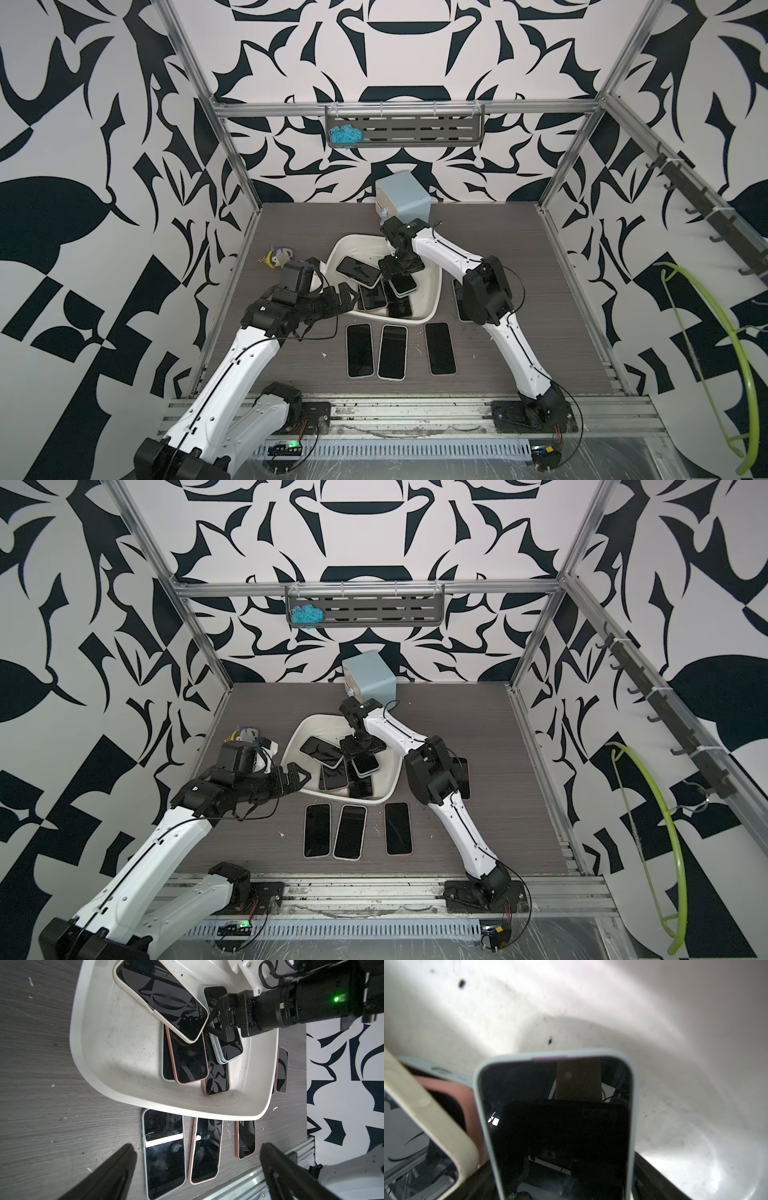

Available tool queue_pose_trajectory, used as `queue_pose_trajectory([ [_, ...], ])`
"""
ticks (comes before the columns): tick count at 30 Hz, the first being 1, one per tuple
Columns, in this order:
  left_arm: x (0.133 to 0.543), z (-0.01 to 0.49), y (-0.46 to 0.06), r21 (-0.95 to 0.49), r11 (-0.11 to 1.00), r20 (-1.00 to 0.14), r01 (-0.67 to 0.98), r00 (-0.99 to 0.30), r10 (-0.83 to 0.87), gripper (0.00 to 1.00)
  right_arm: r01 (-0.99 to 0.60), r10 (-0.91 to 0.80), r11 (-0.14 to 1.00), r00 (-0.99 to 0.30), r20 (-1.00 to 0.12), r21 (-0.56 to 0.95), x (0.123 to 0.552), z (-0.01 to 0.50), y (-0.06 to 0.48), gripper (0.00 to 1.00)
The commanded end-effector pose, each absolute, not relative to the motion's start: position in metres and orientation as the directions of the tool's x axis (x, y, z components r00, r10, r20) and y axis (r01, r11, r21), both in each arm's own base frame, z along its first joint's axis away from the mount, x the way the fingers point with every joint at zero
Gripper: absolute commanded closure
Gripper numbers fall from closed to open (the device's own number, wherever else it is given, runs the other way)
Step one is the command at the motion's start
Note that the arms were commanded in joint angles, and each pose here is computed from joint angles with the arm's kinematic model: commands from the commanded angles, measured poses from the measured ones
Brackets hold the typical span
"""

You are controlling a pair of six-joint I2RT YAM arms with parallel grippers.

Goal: Take the phone out of the storage box
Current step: Pick up the phone from the storage box.

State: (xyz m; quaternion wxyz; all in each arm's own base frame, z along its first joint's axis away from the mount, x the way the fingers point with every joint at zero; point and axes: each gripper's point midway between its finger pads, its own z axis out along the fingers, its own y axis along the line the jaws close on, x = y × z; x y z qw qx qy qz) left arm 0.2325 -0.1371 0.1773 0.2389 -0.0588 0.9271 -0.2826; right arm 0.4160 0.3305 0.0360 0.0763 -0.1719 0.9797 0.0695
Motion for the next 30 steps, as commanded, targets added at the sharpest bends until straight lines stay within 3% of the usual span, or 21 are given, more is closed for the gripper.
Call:
queue_pose_trajectory([
  [1,0.233,0.185,-0.135,-0.548,0.836,-0.414,0.023,-0.876,-0.248,0.0,-0.331,-0.296,0.936,-0.926,-0.234,0.123,0.432,0.057,0.331,0.03],
  [11,0.23,0.18,-0.134,-0.551,0.834,-0.406,0.012,-0.877,-0.256,0.0,-0.323,-0.292,0.939,-0.93,-0.222,0.118,0.429,0.056,0.325,0.12],
  [15,0.23,0.177,-0.135,-0.558,0.83,-0.401,0.007,-0.878,-0.262,0.0,-0.305,-0.267,0.946,-0.926,-0.266,0.113,0.43,0.08,0.32,0.15],
  [23,0.232,0.169,-0.139,-0.588,0.809,-0.378,-0.011,-0.88,-0.287,0.0,-0.294,-0.227,0.946,-0.902,-0.366,0.137,0.435,0.125,0.32,0.16],
  [30,0.235,0.172,-0.141,-0.592,0.806,-0.378,-0.01,-0.88,-0.289,0.0,-0.286,-0.215,0.946,-0.907,-0.361,0.156,0.436,0.128,0.32,0.17],
])
